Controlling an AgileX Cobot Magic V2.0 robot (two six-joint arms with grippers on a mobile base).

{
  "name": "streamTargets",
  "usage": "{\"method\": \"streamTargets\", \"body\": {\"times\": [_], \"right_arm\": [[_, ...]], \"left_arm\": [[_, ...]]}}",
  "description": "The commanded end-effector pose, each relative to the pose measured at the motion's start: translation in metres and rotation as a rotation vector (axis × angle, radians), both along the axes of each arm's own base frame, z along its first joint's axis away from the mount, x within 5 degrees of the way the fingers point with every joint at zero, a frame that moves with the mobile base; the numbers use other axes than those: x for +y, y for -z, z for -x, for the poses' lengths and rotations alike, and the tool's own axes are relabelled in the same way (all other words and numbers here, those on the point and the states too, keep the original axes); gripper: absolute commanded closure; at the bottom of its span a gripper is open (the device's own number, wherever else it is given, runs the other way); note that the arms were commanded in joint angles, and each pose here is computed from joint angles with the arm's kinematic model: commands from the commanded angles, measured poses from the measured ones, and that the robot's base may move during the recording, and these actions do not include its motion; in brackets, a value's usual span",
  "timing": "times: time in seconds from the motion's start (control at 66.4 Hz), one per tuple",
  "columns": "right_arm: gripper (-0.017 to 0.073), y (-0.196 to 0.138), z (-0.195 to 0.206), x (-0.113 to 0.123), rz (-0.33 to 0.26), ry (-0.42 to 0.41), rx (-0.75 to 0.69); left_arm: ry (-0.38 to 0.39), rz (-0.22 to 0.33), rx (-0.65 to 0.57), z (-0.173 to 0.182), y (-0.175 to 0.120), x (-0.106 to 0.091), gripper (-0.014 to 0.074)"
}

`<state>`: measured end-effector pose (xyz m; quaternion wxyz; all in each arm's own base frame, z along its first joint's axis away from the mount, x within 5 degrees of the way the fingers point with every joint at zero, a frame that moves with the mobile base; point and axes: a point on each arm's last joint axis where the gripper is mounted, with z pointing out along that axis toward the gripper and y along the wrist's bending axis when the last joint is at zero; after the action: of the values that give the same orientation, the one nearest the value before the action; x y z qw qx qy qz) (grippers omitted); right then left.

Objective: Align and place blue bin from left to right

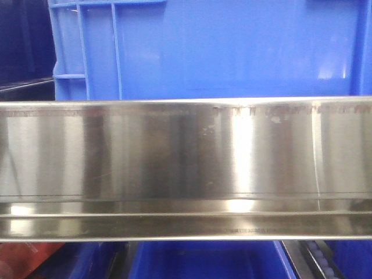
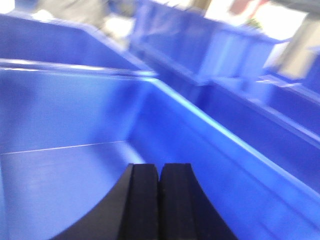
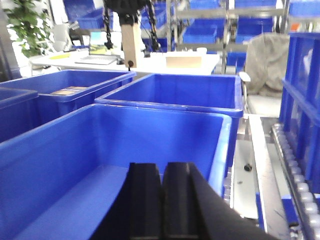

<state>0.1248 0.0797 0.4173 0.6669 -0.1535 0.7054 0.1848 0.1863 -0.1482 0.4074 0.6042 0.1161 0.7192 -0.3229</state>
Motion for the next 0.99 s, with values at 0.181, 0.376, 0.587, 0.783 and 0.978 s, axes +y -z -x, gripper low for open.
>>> {"method": "streamTargets", "body": {"times": [0.181, 0.376, 0.587, 0.783, 0.978], "right_arm": [[0.0637, 0.018, 0.032, -0.024, 0.028, -0.021, -0.109], [0.0637, 0.027, 0.048, -0.038, 0.002, -0.020, -0.141], [0.0637, 0.023, 0.055, -0.042, -0.024, -0.030, -0.178], [0.0637, 0.023, 0.055, -0.042, -0.024, -0.030, -0.178], [0.0637, 0.023, 0.055, -0.042, -0.024, -0.030, -0.178]], "left_arm": [[0.065, 0.040, -0.060, 0.039, 0.028, 0.023, 0.0704], [0.056, 0.049, -0.114, 0.059, 0.024, 0.041, 0.0704], [0.053, 0.069, -0.139, 0.066, 0.018, 0.047, 0.0704], [0.053, 0.068, -0.138, 0.066, 0.019, 0.047, 0.0704], [0.053, 0.068, -0.138, 0.066, 0.019, 0.047, 0.0704]]}}
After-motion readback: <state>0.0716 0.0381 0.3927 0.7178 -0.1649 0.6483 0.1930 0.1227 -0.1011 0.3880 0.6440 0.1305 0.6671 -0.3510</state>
